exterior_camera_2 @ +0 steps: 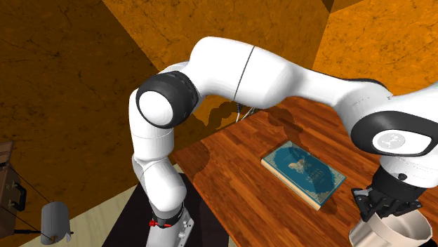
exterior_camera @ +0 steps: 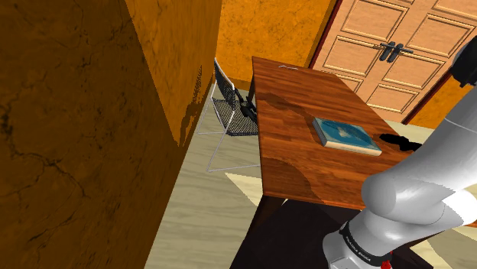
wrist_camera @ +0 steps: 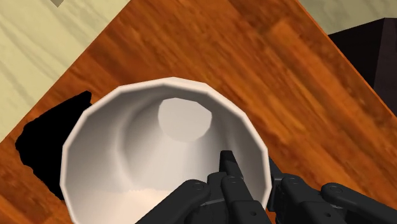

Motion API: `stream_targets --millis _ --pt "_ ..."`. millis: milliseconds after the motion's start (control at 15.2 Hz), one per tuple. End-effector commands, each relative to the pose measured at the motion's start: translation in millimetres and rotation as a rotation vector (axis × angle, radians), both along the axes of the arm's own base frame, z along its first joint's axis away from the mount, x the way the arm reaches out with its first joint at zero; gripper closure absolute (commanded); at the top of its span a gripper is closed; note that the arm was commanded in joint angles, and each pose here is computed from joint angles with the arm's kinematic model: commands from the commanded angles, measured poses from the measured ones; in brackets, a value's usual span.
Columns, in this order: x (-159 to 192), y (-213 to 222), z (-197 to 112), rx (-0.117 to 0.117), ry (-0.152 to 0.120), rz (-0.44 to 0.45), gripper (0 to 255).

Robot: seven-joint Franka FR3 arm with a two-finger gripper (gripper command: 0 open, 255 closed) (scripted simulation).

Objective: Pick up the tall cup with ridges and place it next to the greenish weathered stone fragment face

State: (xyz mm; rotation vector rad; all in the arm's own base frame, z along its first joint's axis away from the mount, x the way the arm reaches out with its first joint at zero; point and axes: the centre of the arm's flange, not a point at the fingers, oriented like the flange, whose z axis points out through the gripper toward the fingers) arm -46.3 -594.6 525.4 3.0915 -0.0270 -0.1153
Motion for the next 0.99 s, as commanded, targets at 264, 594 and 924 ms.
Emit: stream_targets --millis 264,594,924 --pt "-0.3 0.5 -31.5 -0.001 0.000 0.000 255" --pt "-0.3 0.5 -57.9 -0.001 0.000 0.000 255" --pt "-0.3 0.5 -84.3 -0.001 0.000 0.000 255"
